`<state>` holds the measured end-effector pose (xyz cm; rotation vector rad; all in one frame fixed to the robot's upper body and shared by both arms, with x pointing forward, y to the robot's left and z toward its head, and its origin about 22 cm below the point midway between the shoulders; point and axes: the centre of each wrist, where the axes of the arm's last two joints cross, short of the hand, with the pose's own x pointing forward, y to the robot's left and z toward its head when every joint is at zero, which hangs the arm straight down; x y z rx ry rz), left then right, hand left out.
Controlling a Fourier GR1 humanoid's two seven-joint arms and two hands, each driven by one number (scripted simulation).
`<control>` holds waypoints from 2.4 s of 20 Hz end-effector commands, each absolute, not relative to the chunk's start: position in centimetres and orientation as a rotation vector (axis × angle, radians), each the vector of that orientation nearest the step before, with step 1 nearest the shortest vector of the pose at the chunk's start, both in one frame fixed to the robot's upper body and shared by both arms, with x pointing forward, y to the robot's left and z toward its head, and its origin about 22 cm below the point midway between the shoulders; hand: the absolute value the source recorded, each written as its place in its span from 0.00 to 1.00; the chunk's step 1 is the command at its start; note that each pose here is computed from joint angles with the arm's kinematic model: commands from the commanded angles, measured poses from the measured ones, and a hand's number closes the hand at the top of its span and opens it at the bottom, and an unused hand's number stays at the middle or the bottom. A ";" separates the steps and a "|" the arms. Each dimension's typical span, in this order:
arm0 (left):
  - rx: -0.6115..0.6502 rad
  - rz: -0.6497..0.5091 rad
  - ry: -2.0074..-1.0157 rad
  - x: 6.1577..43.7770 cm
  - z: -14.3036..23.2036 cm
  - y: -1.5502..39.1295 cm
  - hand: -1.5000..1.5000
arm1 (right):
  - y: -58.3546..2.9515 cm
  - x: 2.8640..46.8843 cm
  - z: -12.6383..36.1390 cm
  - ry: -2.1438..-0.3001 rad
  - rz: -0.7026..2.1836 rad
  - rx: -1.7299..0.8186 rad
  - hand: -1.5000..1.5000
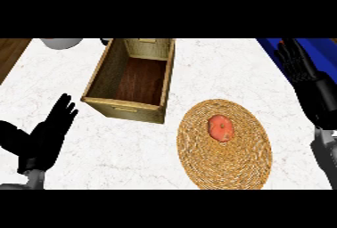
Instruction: Pick the squash from the placemat and place it in the basket
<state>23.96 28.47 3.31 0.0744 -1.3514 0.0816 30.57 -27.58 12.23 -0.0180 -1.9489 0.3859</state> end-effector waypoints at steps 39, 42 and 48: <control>0.049 -0.389 -1.678 28.5 6.4 26.5 0.50 | -26.6 28.9 27.1 -1.430 1.683 -0.258 0.00; 0.056 -0.398 -1.692 28.0 6.3 27.8 0.50 | -26.3 28.8 25.8 -1.428 1.626 -0.280 0.00; 0.043 -0.386 -1.702 28.1 6.1 26.7 0.50 | -29.1 29.6 23.6 -1.427 1.633 -0.284 0.00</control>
